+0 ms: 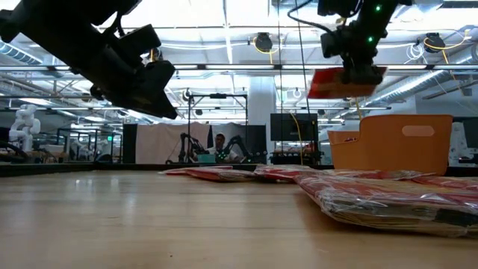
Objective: Sort popcorn bags into baskets
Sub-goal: Put the red popcorn bag into the orange container
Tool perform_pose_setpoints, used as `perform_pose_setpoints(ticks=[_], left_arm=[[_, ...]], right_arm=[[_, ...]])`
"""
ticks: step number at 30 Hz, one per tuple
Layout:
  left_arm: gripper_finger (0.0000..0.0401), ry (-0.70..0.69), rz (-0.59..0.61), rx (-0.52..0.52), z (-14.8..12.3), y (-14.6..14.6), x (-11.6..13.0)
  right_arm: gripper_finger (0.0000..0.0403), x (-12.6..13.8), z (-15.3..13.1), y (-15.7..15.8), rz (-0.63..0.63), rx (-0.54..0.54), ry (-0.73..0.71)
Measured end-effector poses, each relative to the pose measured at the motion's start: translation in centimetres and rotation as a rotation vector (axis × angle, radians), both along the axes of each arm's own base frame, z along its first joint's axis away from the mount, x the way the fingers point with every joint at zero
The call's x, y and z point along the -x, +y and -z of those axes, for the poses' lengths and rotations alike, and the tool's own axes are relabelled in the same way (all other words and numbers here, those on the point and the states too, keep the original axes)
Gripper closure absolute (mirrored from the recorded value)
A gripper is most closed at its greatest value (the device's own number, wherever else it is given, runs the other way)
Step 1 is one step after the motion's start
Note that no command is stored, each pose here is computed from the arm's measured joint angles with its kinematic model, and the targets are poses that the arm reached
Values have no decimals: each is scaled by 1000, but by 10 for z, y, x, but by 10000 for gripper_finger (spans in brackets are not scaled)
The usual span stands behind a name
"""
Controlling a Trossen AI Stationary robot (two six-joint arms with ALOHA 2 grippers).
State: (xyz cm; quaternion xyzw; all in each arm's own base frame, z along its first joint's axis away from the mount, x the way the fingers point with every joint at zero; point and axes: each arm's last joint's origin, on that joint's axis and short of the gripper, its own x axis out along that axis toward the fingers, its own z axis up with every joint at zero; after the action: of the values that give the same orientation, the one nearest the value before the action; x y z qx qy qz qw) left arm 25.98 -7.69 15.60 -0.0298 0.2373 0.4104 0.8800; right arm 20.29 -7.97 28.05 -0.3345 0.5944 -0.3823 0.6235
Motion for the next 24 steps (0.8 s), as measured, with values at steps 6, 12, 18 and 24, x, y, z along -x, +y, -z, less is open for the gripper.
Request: perform_pose_setpoints(ticks=[6, 12, 18, 24], left_arm=[[229, 2, 4, 21, 0, 1, -1], [229, -9, 20, 42, 0, 0, -3], [229, -13, 25, 45, -1, 0, -4], [229, -11, 26, 43, -1, 0, -4]], right_arm=[[385, 13, 14, -20, 77, -75, 37], [385, 24, 29, -38, 140, -85, 93], [385, 33, 47, -51, 143, -148, 105], [385, 38, 58, -61, 147, -155, 85]])
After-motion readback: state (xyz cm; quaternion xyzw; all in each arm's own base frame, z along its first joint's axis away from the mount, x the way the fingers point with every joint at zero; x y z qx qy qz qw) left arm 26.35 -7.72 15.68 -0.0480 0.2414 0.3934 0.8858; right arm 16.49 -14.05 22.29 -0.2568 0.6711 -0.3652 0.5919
